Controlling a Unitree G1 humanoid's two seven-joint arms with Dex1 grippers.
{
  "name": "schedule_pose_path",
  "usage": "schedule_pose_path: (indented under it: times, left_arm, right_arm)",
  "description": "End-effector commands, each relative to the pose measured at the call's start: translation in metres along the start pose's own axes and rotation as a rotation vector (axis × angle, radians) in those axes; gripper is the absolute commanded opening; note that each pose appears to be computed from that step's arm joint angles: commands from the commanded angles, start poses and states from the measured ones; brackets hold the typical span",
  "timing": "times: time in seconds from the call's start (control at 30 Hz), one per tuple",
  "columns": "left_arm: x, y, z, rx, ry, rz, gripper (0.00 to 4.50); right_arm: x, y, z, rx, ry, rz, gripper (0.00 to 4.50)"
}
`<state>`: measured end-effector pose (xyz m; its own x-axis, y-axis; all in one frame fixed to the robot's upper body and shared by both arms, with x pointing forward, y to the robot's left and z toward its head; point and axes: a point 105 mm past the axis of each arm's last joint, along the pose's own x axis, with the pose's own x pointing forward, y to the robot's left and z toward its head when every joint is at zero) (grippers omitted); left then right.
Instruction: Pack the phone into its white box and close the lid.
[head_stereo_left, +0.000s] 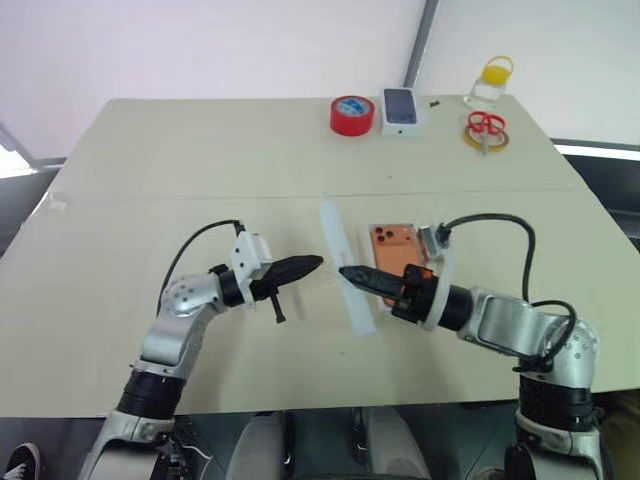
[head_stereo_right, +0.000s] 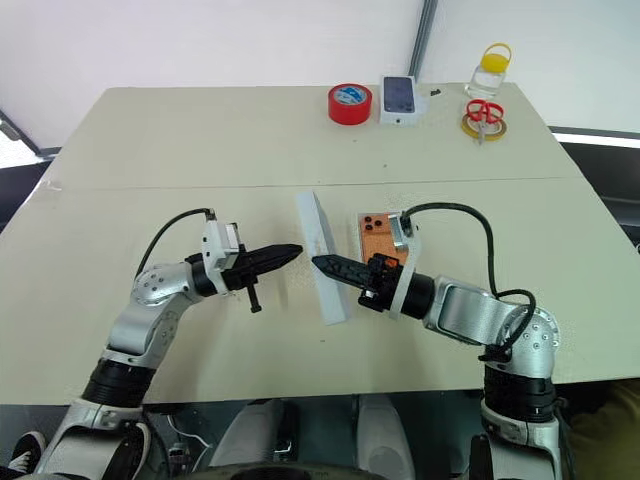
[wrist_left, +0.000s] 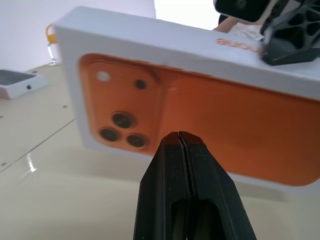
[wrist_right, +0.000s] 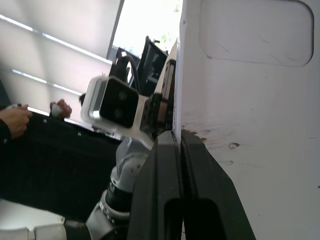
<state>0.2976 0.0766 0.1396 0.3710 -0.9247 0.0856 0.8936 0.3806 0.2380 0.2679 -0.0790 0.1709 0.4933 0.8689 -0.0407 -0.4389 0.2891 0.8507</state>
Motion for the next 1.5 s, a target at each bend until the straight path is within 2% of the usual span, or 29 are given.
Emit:
schedule_pose_path:
  times: [0.03, 0.13, 0.27, 0.33, 0.47, 0.6, 0.7, 0.83, 1.0, 1.1, 1.3, 1.4, 1.43, 1.5]
  left_arm:
    - [0.009, -0.005, 0.005, 0.014, -0.021, -0.001, 0.02]
    - [0.015, -0.006, 0.001, 0.011, -0.019, 0.015, 0.02]
    - [0.025, 0.000, -0.007, -0.011, -0.018, 0.064, 0.02]
    - [0.028, 0.001, -0.008, -0.005, -0.018, 0.064, 0.02]
    - [0.038, 0.006, -0.011, -0.015, -0.020, 0.066, 0.02]
    - [0.055, 0.012, -0.012, -0.023, -0.029, 0.069, 0.02]
    - [0.066, 0.009, -0.013, -0.020, -0.036, 0.051, 0.00]
    - [0.083, 0.000, -0.015, -0.029, -0.048, 0.002, 0.00]
    - [0.101, -0.011, -0.017, -0.067, -0.062, -0.052, 0.00]
    - [0.108, -0.018, -0.020, -0.068, -0.060, -0.080, 0.00]
    - [0.105, -0.011, -0.016, -0.057, -0.066, -0.063, 0.00]
    - [0.094, 0.001, -0.012, -0.048, -0.058, -0.022, 0.00]
    - [0.091, 0.004, -0.011, -0.038, -0.052, -0.007, 0.00]
    - [0.084, 0.015, -0.013, -0.031, -0.023, 0.039, 0.00]
  right_arm:
    - [0.002, -0.004, 0.013, 0.039, -0.037, -0.028, 0.00]
    - [0.004, -0.010, 0.016, 0.062, -0.030, -0.040, 0.00]
    - [0.000, -0.039, 0.025, 0.128, -0.012, -0.148, 0.00]
    - [-0.003, -0.047, 0.028, 0.094, -0.007, -0.199, 0.00]
    - [-0.005, -0.050, 0.038, 0.044, -0.032, -0.207, 0.00]
    - [-0.006, -0.050, 0.041, 0.075, -0.059, -0.178, 0.00]
    - [-0.010, -0.053, 0.040, 0.067, -0.060, -0.193, 0.89]
    - [-0.026, -0.056, 0.043, -0.069, -0.035, -0.261, 2.75]
    - [-0.075, -0.067, 0.080, -0.264, -0.108, -0.407, 2.75]
    - [-0.092, -0.072, 0.088, -0.376, -0.090, -0.478, 2.75]
    - [-0.095, -0.068, 0.112, -0.694, -0.125, -0.577, 2.75]
    - [-0.093, -0.077, 0.113, -0.898, -0.112, -0.657, 2.05]
    - [-0.094, -0.081, 0.115, -0.956, -0.112, -0.690, 1.42]
    - [-0.095, -0.087, 0.119, -1.085, -0.110, -0.749, 0.54]
